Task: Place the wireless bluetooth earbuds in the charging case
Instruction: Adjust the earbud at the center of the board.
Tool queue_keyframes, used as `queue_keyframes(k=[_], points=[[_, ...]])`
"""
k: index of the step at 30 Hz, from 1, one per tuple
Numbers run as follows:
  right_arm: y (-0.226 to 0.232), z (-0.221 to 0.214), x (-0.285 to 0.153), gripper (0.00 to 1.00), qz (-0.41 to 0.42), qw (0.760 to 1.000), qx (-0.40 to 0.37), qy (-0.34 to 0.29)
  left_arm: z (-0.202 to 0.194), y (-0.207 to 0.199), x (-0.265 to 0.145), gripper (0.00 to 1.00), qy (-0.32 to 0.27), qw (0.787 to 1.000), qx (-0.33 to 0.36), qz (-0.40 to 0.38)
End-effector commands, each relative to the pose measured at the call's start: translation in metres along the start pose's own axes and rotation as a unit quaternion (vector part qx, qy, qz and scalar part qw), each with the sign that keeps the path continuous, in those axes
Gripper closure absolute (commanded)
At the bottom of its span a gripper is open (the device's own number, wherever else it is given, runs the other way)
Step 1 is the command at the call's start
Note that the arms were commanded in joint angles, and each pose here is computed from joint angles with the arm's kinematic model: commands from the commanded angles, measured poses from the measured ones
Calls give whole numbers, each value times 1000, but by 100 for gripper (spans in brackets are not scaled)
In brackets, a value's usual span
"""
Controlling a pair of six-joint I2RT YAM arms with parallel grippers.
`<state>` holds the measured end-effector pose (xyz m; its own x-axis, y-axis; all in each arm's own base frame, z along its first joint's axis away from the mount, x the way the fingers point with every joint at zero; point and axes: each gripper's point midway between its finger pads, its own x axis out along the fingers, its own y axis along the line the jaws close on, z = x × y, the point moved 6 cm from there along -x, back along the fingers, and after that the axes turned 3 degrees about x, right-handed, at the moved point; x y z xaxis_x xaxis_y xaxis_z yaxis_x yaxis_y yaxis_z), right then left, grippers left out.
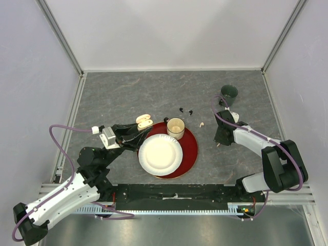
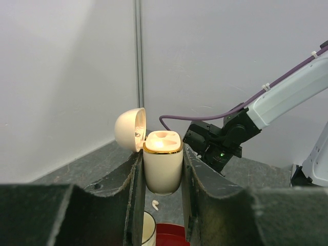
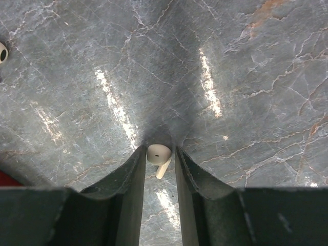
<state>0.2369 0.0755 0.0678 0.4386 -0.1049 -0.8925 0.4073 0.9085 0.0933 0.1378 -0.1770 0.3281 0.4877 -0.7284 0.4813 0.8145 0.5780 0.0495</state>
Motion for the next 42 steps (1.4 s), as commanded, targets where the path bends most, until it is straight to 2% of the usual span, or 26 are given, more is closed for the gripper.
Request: queue_keyframes(k=[1, 14, 17, 21, 26, 29, 36, 42], points=[[-7, -12, 4, 65, -17, 1000, -3, 18, 4, 1, -1, 98, -10, 1000, 7, 5], [9, 7, -15, 79, 21, 999, -31, -28, 3, 1, 1, 98, -7, 1000, 5, 4], [24, 18, -35, 81, 55, 995, -45, -65, 3, 1, 1, 98, -7, 1000, 5, 4], [48, 39, -84, 85, 128, 979, -52, -151, 3, 1, 1, 98, -7, 1000, 5, 3], [75, 59, -162, 89, 230, 931, -78, -271, 0, 1, 3, 98, -3, 1000, 3, 3], [84, 69, -203, 91, 279, 902, -84, -319, -2, 1, 5, 98, -1, 1000, -1, 1], [108, 74, -289, 97, 384, 831, -107, -388, -5, 0, 11, 98, 2, 1000, -6, -4], [127, 59, -337, 100, 447, 782, -115, -419, -9, -1, 14, 98, 3, 1000, -6, -10]])
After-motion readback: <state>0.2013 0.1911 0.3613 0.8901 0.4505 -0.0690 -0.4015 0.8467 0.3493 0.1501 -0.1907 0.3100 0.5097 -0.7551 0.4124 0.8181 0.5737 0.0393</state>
